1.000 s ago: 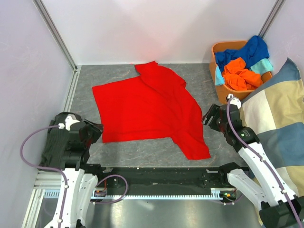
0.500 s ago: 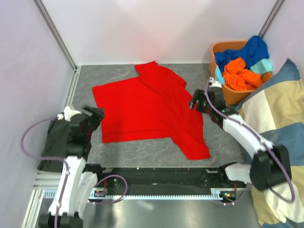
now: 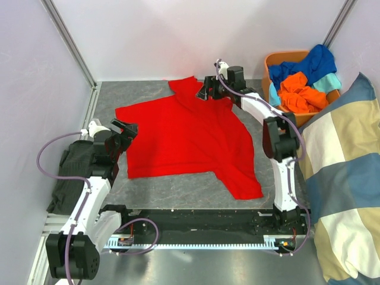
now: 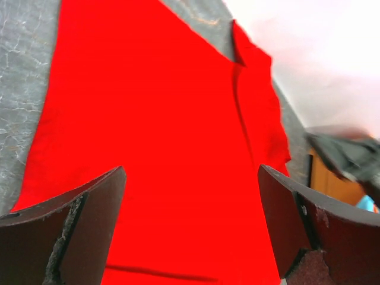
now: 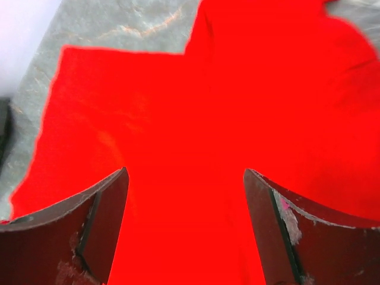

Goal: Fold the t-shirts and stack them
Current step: Flatten out the tshirt

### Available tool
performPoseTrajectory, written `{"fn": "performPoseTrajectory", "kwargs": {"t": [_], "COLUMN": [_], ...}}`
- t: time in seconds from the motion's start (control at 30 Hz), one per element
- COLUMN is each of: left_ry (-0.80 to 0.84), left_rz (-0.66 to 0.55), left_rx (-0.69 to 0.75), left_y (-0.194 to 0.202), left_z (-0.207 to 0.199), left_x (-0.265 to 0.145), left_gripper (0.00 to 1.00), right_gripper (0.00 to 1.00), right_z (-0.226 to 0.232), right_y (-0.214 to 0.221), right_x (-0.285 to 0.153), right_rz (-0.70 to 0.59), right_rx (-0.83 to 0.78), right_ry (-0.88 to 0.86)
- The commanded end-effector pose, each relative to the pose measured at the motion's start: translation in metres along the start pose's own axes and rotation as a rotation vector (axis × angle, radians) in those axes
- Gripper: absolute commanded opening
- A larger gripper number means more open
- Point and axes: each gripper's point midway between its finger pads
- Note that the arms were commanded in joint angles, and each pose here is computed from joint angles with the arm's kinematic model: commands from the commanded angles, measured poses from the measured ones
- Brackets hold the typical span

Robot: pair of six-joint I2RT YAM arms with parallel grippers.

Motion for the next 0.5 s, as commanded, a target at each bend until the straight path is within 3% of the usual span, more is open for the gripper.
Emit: {"fn": "performPoseTrajectory", "kwargs": {"t": [0.0, 0.47], "left_ry": [0.049, 0.009], "left_rz": [-0.061, -0.007], "left_rx": [0.041, 0.053], "left_y": [-0.010, 0.012], "left_z": [-0.007, 0.012], "left_x": [-0.012, -0.016], "left_gripper": [1.00, 1.00], "right_gripper": [0.86, 0.86], "right_z": [-0.020, -0.094], "right_y": [0.036, 0.049], "right_x": [0.036, 0.055], "right_rz": [0.160, 0.147], "right_rx": [0.009, 0.114], "right_ry": [-0.068, 0.126]}}
Point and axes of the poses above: each gripper's point midway between its finger pads, its own x axis out along the fingers, its own z axis along the line the jaws close on, y = z × x, and after that the axes turned 12 degrees about x, right-handed
